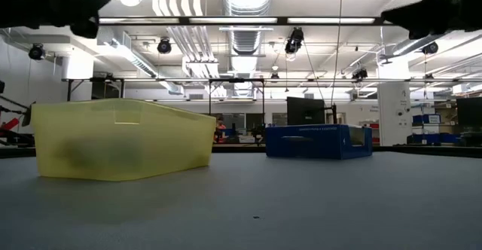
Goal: Pick and place USB-C Cables
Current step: Return to Home Position
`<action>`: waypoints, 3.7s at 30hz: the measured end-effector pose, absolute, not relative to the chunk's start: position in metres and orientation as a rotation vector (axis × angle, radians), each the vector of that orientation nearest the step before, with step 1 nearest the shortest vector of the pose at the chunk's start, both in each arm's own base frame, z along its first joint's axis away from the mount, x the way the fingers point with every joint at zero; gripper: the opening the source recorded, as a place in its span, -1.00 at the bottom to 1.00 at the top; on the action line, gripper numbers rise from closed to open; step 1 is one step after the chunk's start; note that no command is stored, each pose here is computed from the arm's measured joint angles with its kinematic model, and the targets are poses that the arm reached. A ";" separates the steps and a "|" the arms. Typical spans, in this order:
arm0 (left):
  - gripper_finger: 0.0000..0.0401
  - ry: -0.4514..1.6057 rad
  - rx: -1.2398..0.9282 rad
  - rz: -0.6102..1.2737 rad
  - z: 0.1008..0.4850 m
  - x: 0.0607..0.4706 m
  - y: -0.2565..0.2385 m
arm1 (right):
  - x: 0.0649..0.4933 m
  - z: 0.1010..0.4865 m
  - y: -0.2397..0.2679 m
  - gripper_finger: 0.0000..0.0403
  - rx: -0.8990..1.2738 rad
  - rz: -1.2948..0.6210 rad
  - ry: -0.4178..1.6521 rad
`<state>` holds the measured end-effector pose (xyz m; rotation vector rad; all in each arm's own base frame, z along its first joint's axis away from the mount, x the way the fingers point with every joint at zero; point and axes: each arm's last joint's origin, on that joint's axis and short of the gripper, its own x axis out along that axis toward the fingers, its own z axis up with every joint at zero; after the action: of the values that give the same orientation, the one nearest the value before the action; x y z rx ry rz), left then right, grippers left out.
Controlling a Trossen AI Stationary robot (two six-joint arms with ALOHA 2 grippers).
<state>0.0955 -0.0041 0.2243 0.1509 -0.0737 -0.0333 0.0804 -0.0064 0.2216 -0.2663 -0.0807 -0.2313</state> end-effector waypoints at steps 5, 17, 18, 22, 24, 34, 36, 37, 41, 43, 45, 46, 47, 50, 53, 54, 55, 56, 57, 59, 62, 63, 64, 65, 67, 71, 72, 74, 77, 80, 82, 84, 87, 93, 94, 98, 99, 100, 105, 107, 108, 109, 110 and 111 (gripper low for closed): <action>-0.99 -0.089 0.106 -0.002 0.210 0.086 -0.003 | 0.082 0.217 -0.007 -0.96 -0.263 -0.255 -0.037; -0.99 0.029 0.031 0.018 0.172 0.096 -0.003 | 0.087 0.198 -0.008 -0.96 -0.230 -0.259 0.014; -0.99 0.018 0.030 0.016 0.169 0.097 -0.003 | 0.088 0.193 -0.008 -0.96 -0.223 -0.258 0.020; -0.99 -0.005 0.032 0.006 0.167 0.100 -0.003 | 0.094 0.175 -0.008 -0.96 -0.203 -0.261 0.005; -0.99 -0.019 0.033 0.008 0.168 0.100 -0.003 | 0.097 0.172 -0.008 -0.96 -0.203 -0.265 -0.023; -0.99 0.009 -0.018 0.039 0.165 0.100 -0.002 | 0.098 0.171 -0.008 -0.96 -0.199 -0.271 -0.013; -0.99 0.009 -0.018 0.039 0.165 0.100 -0.002 | 0.098 0.171 -0.008 -0.96 -0.197 -0.270 -0.010; -0.99 0.009 -0.018 0.039 0.165 0.100 -0.002 | 0.098 0.171 -0.008 -0.96 -0.189 -0.269 -0.011; -0.99 0.008 -0.019 0.039 0.165 0.100 -0.002 | 0.098 0.171 -0.008 -0.95 -0.169 -0.269 -0.014; -0.99 0.010 -0.019 0.039 0.165 0.100 -0.002 | 0.098 0.171 -0.008 -0.95 -0.169 -0.269 -0.014; -0.99 0.009 -0.019 0.039 0.165 0.100 -0.002 | 0.098 0.171 -0.008 -0.95 -0.169 -0.269 -0.013; -0.99 0.010 -0.019 0.039 0.165 0.100 -0.002 | 0.098 0.171 -0.008 -0.95 -0.169 -0.269 -0.013; -0.99 0.009 -0.019 0.039 0.165 0.100 -0.002 | 0.098 0.171 -0.008 -0.95 -0.169 -0.269 -0.013; -0.99 0.009 -0.019 0.039 0.165 0.100 -0.002 | 0.098 0.170 -0.008 -0.95 -0.170 -0.269 -0.012; -0.99 0.012 -0.018 0.039 0.165 0.101 -0.002 | 0.098 0.171 -0.008 -0.95 -0.169 -0.269 -0.013; -0.99 0.014 -0.018 0.039 0.165 0.101 -0.002 | 0.098 0.170 -0.008 -0.95 -0.170 -0.269 -0.012; -0.99 0.015 -0.018 0.039 0.165 0.101 -0.002 | 0.098 0.170 -0.008 -0.95 -0.170 -0.269 -0.012; -0.99 0.015 -0.018 0.039 0.165 0.101 -0.002 | 0.098 0.170 -0.008 -0.95 -0.170 -0.269 -0.012; -0.99 0.015 -0.018 0.039 0.165 0.101 -0.002 | 0.098 0.170 -0.008 -0.95 -0.170 -0.269 -0.012; -0.99 0.014 -0.018 0.039 0.165 0.101 -0.002 | 0.098 0.170 -0.008 -0.95 -0.169 -0.269 -0.013; -0.99 0.015 -0.018 0.039 0.165 0.101 -0.002 | 0.098 0.170 -0.008 -0.96 -0.170 -0.269 -0.012; -0.99 0.014 -0.018 0.039 0.165 0.101 -0.002 | 0.098 0.170 -0.008 -0.95 -0.169 -0.269 -0.012; -0.99 0.014 -0.018 0.039 0.165 0.101 -0.002 | 0.098 0.170 -0.008 -0.95 -0.169 -0.269 -0.012; -0.99 0.014 -0.018 0.039 0.165 0.101 -0.002 | 0.098 0.170 -0.008 -0.95 -0.169 -0.269 -0.012; -0.99 0.014 -0.018 0.039 0.165 0.101 -0.002 | 0.098 0.170 -0.008 -0.96 -0.169 -0.269 -0.012; -0.99 0.014 -0.018 0.039 0.165 0.101 -0.002 | 0.098 0.170 -0.008 -0.96 -0.170 -0.268 -0.011; -0.99 0.014 -0.018 0.039 0.165 0.101 -0.002 | 0.098 0.170 -0.008 -0.95 -0.169 -0.268 -0.012; -0.99 0.014 -0.018 0.039 0.165 0.101 -0.002 | 0.098 0.170 -0.008 -0.96 -0.169 -0.268 -0.012; -0.99 0.014 -0.018 0.039 0.165 0.101 -0.002 | 0.098 0.170 -0.008 -0.96 -0.169 -0.268 -0.012; -0.99 0.014 -0.018 0.039 0.165 0.101 -0.002 | 0.098 0.170 -0.008 -0.96 -0.170 -0.269 -0.011; -0.99 0.014 -0.018 0.039 0.165 0.101 -0.002 | 0.098 0.170 -0.008 -0.96 -0.169 -0.268 -0.011; -0.99 0.014 -0.018 0.038 0.165 0.101 -0.002 | 0.098 0.170 -0.008 -0.96 -0.169 -0.268 -0.011; -0.99 0.014 -0.018 0.038 0.165 0.101 -0.002 | 0.098 0.170 -0.008 -0.96 -0.170 -0.268 -0.011; -0.99 0.014 -0.018 0.038 0.165 0.101 -0.002 | 0.098 0.170 -0.008 -0.96 -0.170 -0.268 -0.011; -0.99 0.014 -0.018 0.039 0.165 0.101 -0.002 | 0.098 0.170 -0.008 -0.96 -0.169 -0.268 -0.011; -0.99 0.014 -0.018 0.038 0.165 0.101 -0.002 | 0.098 0.170 -0.008 -0.96 -0.169 -0.268 -0.011; -0.99 0.014 -0.018 0.038 0.165 0.101 -0.002 | 0.098 0.170 -0.008 -0.96 -0.170 -0.268 -0.011; -0.99 0.014 -0.018 0.038 0.165 0.101 -0.002 | 0.098 0.170 -0.008 -0.96 -0.170 -0.268 -0.011; -0.99 0.014 -0.018 0.038 0.165 0.101 -0.002 | 0.098 0.170 -0.008 -0.96 -0.170 -0.268 -0.011; -0.99 0.014 -0.018 0.038 0.165 0.101 -0.002 | 0.098 0.170 -0.008 -0.96 -0.169 -0.268 -0.011; -0.99 0.014 -0.018 0.038 0.165 0.101 -0.002 | 0.098 0.170 -0.008 -0.96 -0.170 -0.268 -0.011; -0.99 0.014 -0.018 0.038 0.165 0.101 -0.002 | 0.098 0.170 -0.008 -0.96 -0.170 -0.268 -0.011; -0.99 0.014 -0.018 0.038 0.165 0.101 -0.002 | 0.098 0.170 -0.008 -0.96 -0.169 -0.268 -0.011; -0.99 0.014 -0.018 0.038 0.165 0.101 -0.002 | 0.098 0.170 -0.008 -0.96 -0.170 -0.268 -0.011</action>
<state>0.1008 -0.0021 0.1650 -0.0182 0.0139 0.0383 0.0982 -0.0078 0.1700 -0.1696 -0.0110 -0.2683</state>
